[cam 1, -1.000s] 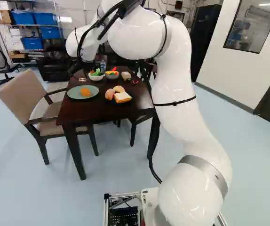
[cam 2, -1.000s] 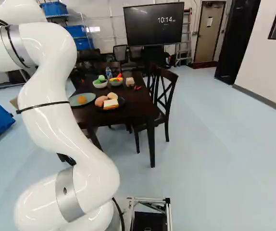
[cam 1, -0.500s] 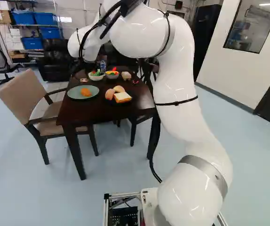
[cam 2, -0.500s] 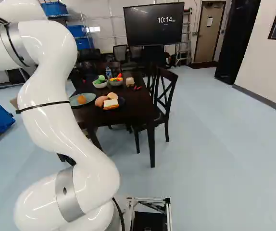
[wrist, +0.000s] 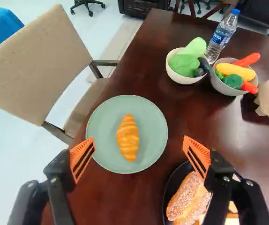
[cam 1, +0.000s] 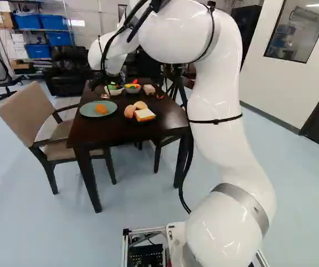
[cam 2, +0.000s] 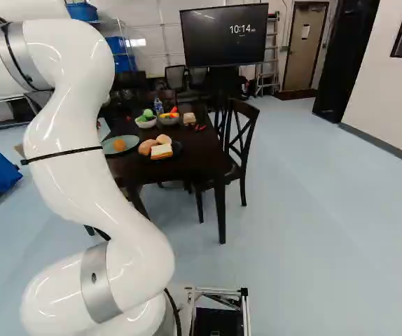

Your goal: Move the croissant to the empty plate

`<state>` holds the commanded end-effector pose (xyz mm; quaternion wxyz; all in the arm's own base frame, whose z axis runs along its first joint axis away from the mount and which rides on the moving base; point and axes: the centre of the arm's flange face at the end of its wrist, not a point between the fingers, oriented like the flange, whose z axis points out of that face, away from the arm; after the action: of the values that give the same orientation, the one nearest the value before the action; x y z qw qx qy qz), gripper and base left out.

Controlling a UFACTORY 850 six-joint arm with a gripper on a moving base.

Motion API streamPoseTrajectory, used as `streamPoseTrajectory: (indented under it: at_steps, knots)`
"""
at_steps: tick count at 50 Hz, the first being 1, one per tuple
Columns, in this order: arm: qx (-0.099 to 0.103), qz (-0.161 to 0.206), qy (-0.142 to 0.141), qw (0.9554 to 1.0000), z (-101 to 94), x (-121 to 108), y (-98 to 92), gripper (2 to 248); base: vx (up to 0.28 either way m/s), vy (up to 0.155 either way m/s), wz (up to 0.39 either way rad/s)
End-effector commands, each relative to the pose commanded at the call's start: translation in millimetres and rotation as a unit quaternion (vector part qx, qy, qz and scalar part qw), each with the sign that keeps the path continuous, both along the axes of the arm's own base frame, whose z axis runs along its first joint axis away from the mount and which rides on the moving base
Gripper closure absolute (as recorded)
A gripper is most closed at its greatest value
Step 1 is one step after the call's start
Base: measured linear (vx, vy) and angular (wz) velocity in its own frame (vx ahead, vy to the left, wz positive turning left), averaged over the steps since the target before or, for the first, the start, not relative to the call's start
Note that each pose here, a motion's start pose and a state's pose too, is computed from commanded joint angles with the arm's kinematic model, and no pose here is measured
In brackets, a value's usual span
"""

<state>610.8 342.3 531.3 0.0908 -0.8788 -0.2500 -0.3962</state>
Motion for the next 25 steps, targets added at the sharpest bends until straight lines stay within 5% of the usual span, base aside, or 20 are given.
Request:
streamPoseTrajectory:
  at_steps: [25]
  knots:
    - [0.016, -0.033, -0.021, 0.9991, -12.9, -18.3, -60.2, 3, 0.0, 0.0, 0.0]
